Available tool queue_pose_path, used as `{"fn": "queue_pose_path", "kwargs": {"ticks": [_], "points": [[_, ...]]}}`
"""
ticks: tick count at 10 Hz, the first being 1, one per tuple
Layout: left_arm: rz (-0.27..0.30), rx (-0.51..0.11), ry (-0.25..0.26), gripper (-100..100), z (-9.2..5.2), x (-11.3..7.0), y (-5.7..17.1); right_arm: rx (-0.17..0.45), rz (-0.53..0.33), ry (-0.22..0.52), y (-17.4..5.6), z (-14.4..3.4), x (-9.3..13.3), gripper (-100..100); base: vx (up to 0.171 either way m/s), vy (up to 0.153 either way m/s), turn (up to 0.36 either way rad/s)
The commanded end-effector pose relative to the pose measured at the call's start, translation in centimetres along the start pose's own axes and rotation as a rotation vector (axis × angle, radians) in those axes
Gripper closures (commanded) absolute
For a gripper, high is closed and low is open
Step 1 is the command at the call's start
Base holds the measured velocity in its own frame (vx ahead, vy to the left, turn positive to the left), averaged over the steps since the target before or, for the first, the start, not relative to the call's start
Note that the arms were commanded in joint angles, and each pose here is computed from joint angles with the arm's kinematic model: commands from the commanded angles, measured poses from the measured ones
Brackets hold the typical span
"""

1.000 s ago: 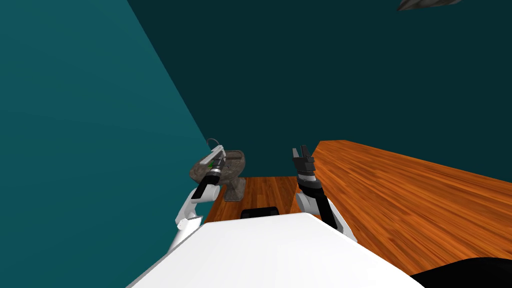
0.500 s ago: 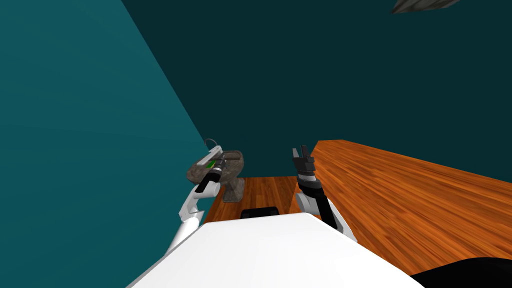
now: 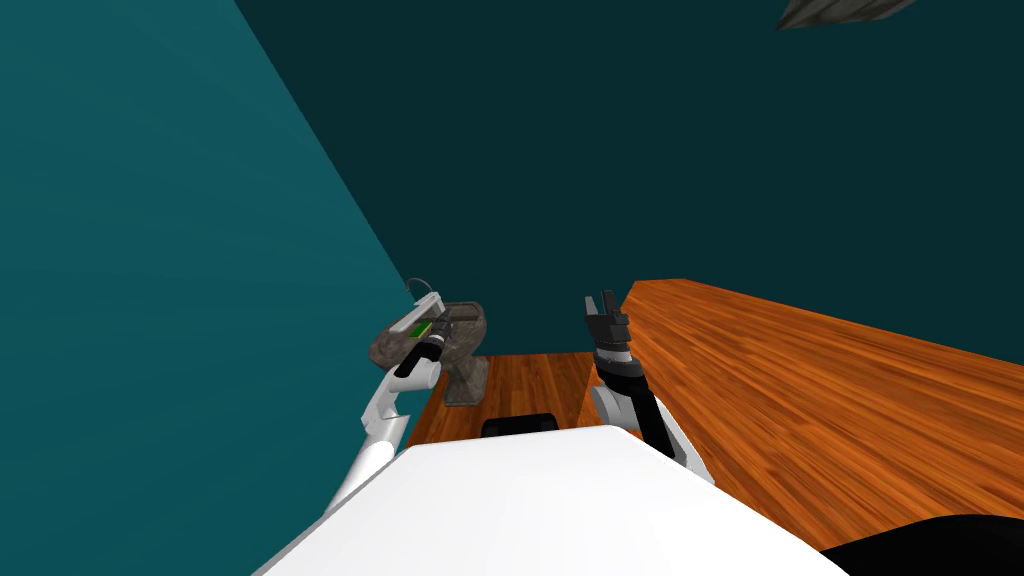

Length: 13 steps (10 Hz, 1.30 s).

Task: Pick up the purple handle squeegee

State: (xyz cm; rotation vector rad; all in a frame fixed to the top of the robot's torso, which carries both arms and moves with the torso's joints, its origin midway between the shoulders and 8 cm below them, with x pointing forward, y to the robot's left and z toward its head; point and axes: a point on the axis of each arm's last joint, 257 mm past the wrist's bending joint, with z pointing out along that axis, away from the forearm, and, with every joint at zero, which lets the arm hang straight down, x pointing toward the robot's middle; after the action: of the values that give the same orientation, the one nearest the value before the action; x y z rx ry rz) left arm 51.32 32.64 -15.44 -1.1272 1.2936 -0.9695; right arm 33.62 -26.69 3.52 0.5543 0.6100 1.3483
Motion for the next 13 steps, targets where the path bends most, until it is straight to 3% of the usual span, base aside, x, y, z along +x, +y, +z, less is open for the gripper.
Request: {"fn": "queue_pose_path", "kwargs": {"ticks": [1,13], "points": [[0.015,-0.050,0.002,-100,0.7,-0.2,1.2,0.000,0.000,0.000,0.0,0.0,0.0,0,0.020,-0.015,-0.030],[0.062,-0.371,0.021,-100,2.0,-0.9,8.8,0.000,0.000,0.000,0.0,0.0,0.0,0,0.021,-0.006,-0.010]]}}
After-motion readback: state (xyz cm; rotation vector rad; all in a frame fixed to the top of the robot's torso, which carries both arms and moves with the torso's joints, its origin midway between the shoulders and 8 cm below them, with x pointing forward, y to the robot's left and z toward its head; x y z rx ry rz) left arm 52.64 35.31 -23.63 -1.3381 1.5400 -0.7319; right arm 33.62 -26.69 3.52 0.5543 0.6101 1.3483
